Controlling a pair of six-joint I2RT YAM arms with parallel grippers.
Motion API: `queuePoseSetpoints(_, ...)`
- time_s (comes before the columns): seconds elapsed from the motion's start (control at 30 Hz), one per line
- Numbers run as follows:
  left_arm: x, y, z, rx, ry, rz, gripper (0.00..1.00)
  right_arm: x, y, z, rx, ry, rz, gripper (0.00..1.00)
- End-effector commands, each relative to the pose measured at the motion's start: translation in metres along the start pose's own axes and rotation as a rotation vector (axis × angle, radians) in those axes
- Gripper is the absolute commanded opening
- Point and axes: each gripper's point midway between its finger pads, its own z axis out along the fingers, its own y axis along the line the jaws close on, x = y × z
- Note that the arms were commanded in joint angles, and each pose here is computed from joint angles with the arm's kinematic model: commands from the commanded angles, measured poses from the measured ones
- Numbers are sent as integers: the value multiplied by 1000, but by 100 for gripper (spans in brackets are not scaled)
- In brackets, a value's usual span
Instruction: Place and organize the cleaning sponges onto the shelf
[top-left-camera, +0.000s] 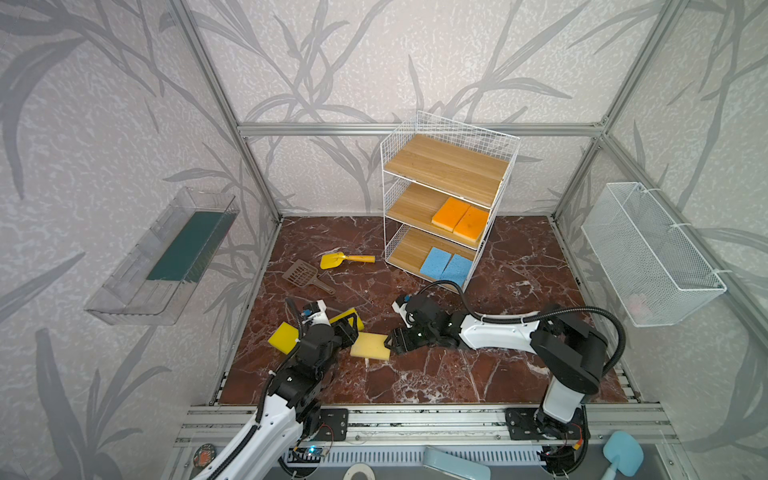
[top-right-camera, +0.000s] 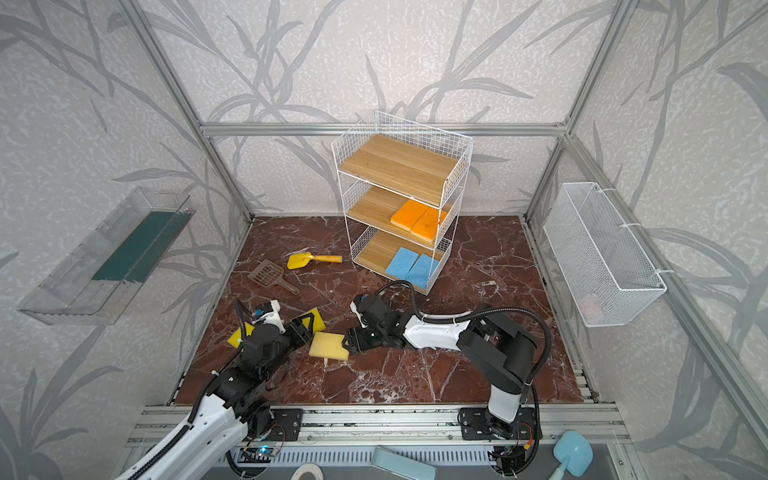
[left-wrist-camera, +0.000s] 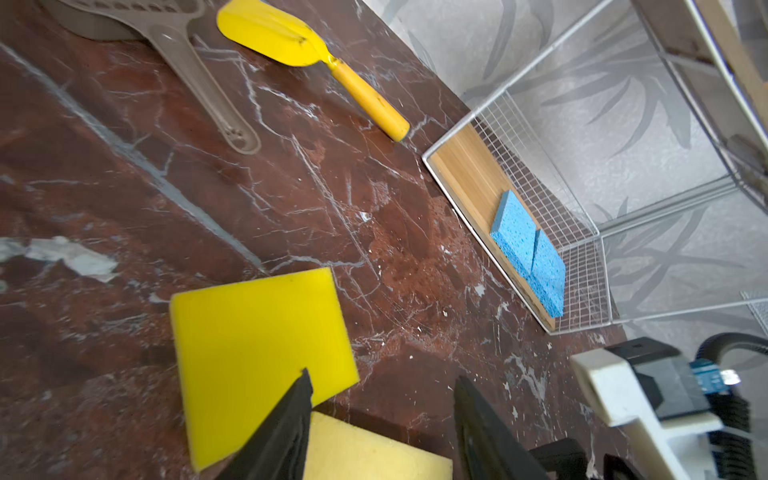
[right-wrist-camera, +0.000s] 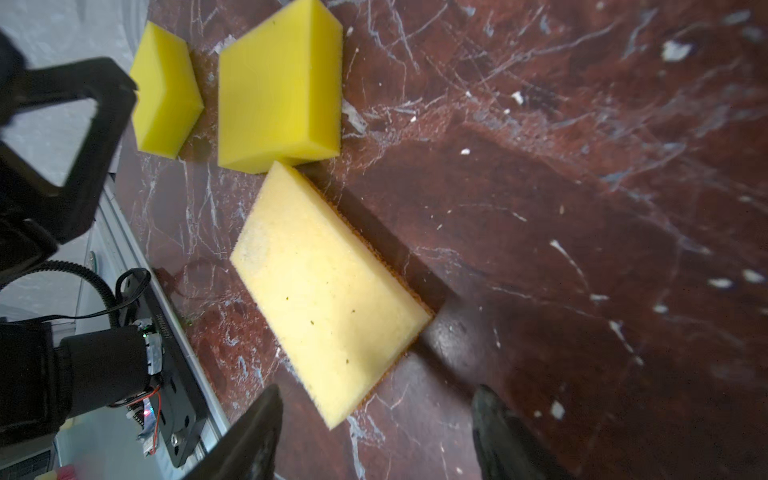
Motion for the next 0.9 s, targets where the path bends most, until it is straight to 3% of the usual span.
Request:
queuePoseSetpoints(0.0,-1,17,-6,-52,-28,-39,56,6,2,10,20,53,-41,68)
queuePoseSetpoints(0.1,3,23,-7,-56,-22,-46,57,5,3,20,25,78,-41,59)
queuePoseSetpoints(0.3,5,21,-9,-33,-2,-34,58,-1,1,28,52,101,-42,22)
queuePoseSetpoints(0.37,6,19,-9,-24,6,-24,59,-4,-1,26,56,94,-36,14)
queuePoseSetpoints(0.6,12,0,-3,67,61,6,63,-22,-7,4,40,47,-30,5)
queuePoseSetpoints(0.87,35,-68,9,383,259,17,69,-45,-17,-52,26,-75,-48,4)
